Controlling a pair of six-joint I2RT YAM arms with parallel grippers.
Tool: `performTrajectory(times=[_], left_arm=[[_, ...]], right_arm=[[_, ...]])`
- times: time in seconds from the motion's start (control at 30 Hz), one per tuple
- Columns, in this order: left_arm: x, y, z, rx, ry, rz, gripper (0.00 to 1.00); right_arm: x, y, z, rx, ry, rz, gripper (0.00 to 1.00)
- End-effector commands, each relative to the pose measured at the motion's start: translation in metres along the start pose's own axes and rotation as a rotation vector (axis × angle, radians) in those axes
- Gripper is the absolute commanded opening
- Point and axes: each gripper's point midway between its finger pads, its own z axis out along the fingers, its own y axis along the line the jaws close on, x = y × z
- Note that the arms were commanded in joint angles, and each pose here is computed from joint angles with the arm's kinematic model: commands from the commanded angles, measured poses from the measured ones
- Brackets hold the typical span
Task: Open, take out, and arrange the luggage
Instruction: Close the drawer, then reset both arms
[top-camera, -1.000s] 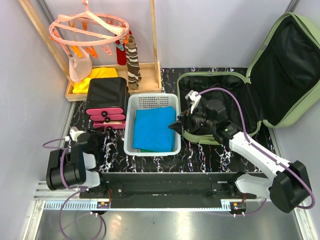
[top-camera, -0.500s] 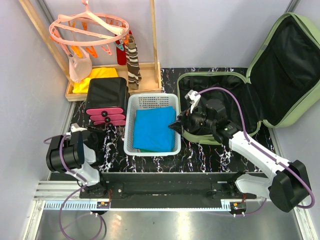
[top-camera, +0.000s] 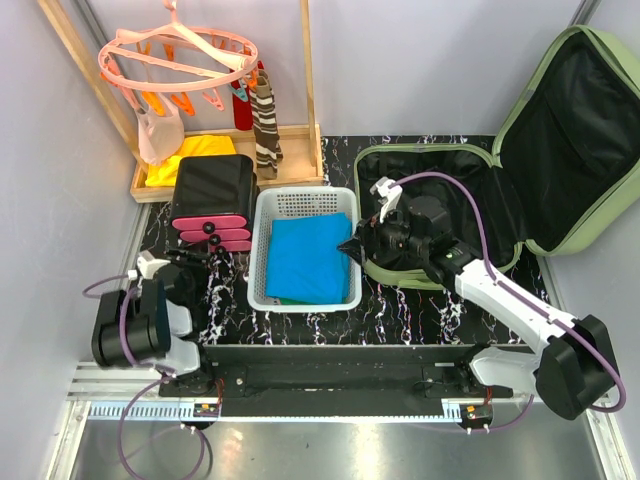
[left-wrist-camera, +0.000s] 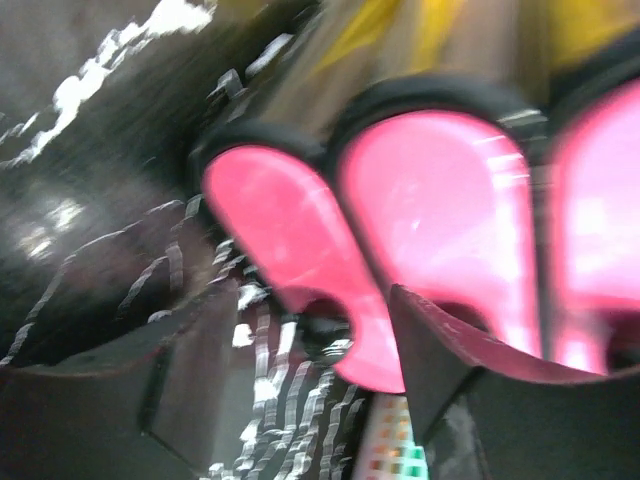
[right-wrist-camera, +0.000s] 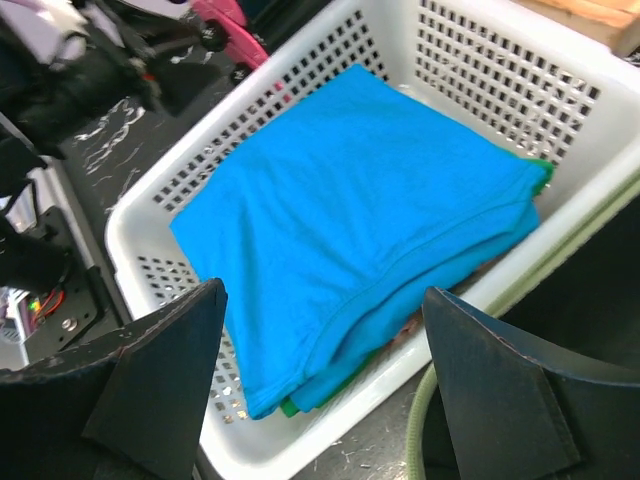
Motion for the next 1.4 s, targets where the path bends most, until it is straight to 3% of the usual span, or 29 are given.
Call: performTrajectory(times=[0.0,0.17,0.3,0.53,0.73,0.83,0.97,1.37], left_arm=[[-0.020,-0.005,-0.017,0.005,-0.106,0.028,0.69],[-0.035,-0.006,-0.028,-0.088,-0.132,0.202,0.76],[-0.065,-0.059,-0.046,-0.023,-0.211,0.342,0.79],[-0.072,-0.143,-0.074,0.138,-0.151,0.548,0.84],[-0.070,-0.215,-0.105,0.354,-0.086,0.752,0.92],[-0.071,-0.231,-0.117,0.403,-0.089,0.854,0.99],[-0.065,-0.239,-0.127,0.458,-0.072,0.951,0.99],[-0.069,-0.241,-0.131,0.438,-0.091,0.925,0.99]], right_arm=[[-0.018,-0.024,0.003,0.098,-0.033,0.025,0.89],[-0.018,-0.074,-0.009,0.190,-0.046,0.204,0.89],[-0.017,-0.126,-0.033,0.315,-0.085,0.312,0.89],[-0.037,-0.175,-0.096,0.549,-0.238,0.350,0.89],[-0.054,-0.176,-0.149,0.754,-0.366,0.229,0.89],[-0.056,-0.172,-0.174,0.838,-0.447,0.180,0.89],[-0.059,-0.163,-0.194,0.881,-0.544,0.137,0.90],[-0.053,-0.168,-0.199,0.914,-0.577,0.127,0.90]])
